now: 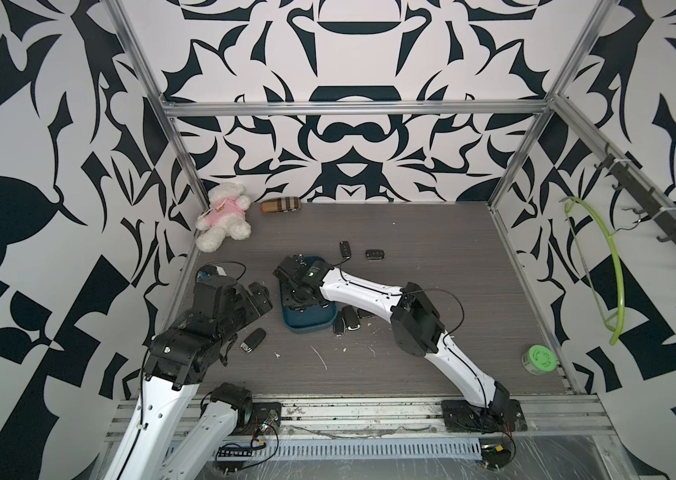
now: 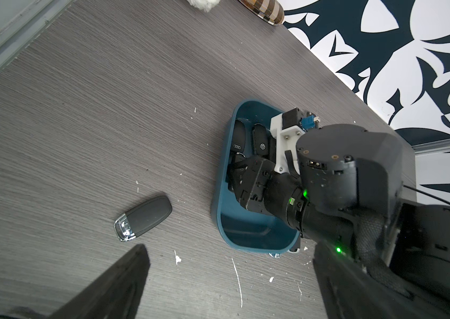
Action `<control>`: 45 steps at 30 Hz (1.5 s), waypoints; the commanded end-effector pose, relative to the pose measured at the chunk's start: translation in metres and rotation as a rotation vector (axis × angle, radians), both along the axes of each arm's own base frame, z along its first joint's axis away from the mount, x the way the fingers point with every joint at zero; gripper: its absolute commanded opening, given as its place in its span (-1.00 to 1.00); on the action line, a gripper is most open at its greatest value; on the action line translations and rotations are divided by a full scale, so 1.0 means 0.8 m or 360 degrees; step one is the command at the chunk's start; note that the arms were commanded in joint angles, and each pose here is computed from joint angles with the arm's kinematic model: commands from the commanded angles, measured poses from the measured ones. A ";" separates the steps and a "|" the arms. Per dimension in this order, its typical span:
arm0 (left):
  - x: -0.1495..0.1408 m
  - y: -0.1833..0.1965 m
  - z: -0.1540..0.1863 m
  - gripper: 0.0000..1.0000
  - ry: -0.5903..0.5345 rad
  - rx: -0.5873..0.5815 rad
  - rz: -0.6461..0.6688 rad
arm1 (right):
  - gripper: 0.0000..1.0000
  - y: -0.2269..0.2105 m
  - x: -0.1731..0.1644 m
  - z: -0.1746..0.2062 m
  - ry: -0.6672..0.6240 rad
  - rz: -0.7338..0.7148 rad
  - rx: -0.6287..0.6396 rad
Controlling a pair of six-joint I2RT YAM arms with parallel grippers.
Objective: Place the car key into the storage box
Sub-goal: Place the car key in the storage box.
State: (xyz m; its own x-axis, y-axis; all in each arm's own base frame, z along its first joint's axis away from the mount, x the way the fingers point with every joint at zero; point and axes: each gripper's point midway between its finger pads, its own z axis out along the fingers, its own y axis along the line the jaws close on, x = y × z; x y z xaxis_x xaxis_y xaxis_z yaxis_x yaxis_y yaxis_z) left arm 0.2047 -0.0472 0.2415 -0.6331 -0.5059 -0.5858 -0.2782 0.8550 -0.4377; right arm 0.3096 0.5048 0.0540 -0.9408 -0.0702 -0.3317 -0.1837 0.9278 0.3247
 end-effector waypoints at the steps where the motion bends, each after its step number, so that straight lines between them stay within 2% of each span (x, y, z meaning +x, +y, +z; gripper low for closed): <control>1: -0.005 0.003 -0.012 0.98 0.0055 0.0016 0.0010 | -0.46 0.001 -0.001 0.017 -0.0015 -0.0026 0.0019; 10: -0.003 0.001 -0.016 0.98 0.0055 0.0009 0.0005 | -0.45 -0.050 0.004 0.032 -0.0102 -0.0151 -0.0205; 23: -0.007 0.003 -0.017 0.98 0.0049 0.0006 0.0014 | -0.45 -0.008 -0.010 0.050 -0.0134 0.0045 -0.0040; 33: -0.010 0.004 -0.020 0.98 0.0055 -0.0007 0.0024 | -0.45 -0.032 -0.030 0.047 -0.0139 0.0117 -0.0144; 37: -0.009 0.002 -0.023 0.98 0.0061 -0.0020 0.0021 | -0.44 -0.025 -0.042 0.051 -0.0183 0.0244 -0.0172; 45: -0.013 0.002 -0.024 0.98 0.0063 -0.0029 0.0025 | -0.41 -0.016 -0.046 0.023 -0.0110 0.0281 -0.0210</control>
